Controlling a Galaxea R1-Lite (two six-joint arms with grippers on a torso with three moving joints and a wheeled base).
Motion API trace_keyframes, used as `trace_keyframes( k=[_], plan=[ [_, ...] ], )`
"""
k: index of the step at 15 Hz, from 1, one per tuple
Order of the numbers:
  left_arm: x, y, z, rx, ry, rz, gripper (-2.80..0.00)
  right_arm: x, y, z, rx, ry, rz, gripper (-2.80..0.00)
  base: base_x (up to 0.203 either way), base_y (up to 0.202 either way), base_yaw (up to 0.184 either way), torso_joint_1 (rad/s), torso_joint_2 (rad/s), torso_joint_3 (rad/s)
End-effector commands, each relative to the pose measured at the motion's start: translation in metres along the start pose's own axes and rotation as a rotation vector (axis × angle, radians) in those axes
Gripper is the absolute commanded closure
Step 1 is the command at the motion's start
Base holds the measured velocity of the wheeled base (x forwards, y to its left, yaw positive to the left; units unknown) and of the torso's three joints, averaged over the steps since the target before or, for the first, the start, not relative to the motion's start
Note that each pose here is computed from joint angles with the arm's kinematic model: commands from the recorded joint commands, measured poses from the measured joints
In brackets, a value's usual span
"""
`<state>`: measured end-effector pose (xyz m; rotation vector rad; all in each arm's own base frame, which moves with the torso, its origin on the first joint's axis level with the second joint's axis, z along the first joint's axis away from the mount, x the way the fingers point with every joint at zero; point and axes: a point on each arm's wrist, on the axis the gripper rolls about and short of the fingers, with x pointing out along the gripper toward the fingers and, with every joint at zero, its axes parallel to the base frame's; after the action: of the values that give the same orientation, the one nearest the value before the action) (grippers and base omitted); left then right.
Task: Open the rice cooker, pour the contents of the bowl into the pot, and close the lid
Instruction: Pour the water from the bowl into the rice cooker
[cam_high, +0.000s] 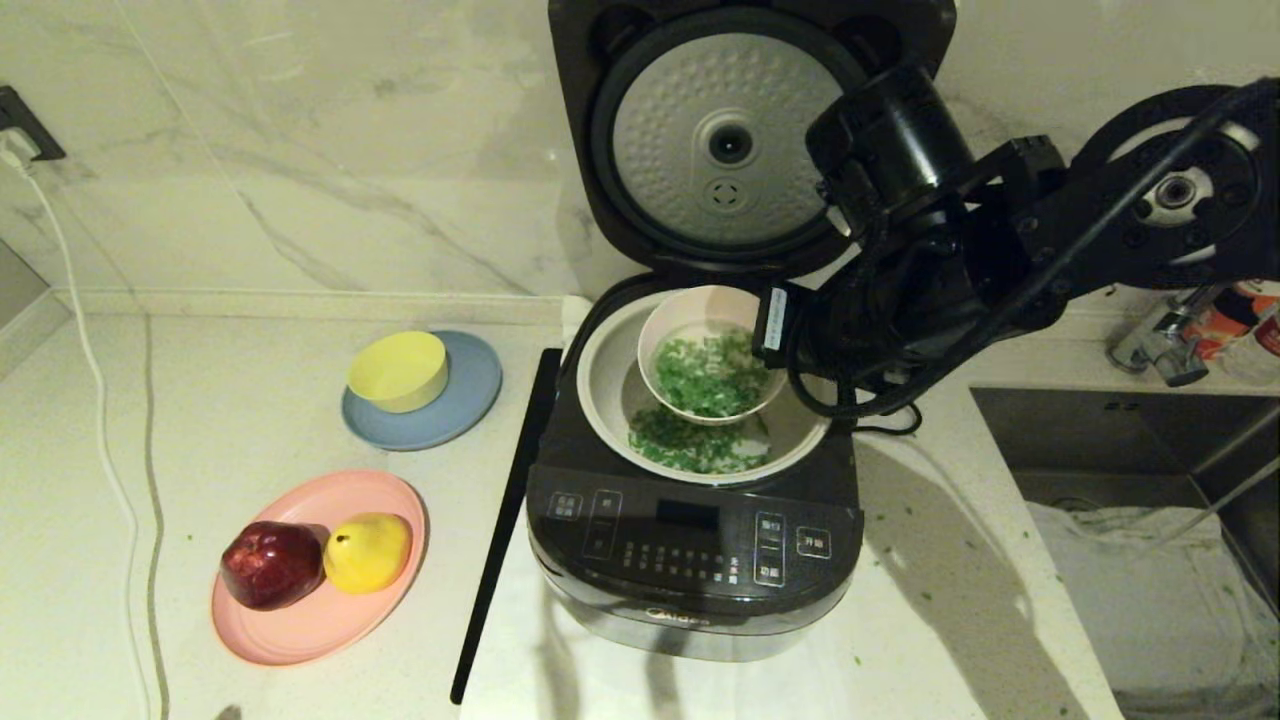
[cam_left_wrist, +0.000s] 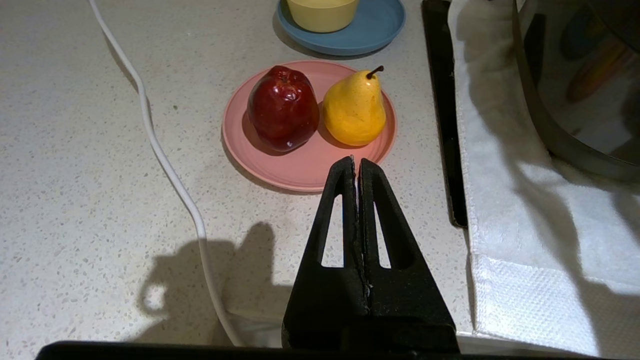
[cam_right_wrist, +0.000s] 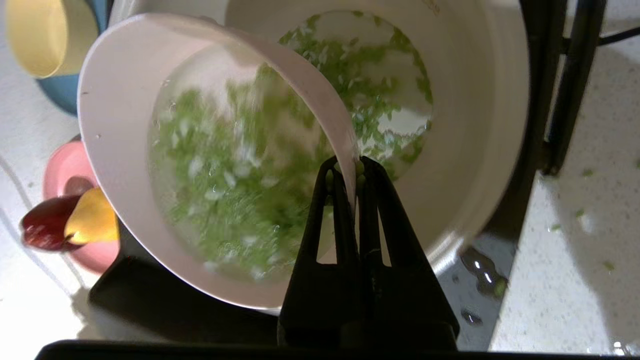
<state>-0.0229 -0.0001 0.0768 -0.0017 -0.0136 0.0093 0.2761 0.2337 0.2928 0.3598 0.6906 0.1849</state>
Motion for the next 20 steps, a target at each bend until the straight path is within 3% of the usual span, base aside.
trace_keyframes(
  k=[1,6,10,20],
  plan=[
    [0.001,0.0,-0.003,-0.001,0.01,0.0,0.0,0.01,0.004,-0.007,-0.011,0.001,-0.022,0.0,0.0,0.0,0.0,0.0,0.0,0.0],
    [0.001,0.0,-0.002,-0.001,0.009,0.001,0.0,0.014,0.01,-0.009,-0.067,-0.12,-0.127,0.0,0.0,0.0,0.0,0.0,0.0,0.0],
    [0.001,0.0,-0.003,0.0,0.01,0.001,0.0,0.02,0.018,-0.019,-0.159,-0.192,-0.228,0.0,0.0,0.0,0.0,0.0,0.0,0.0],
    [0.001,0.0,-0.003,0.0,0.011,0.0,0.0,0.027,0.028,-0.035,-0.305,-0.467,-0.206,0.0,0.0,0.0,0.0,0.0,0.0,0.0]
  ],
)
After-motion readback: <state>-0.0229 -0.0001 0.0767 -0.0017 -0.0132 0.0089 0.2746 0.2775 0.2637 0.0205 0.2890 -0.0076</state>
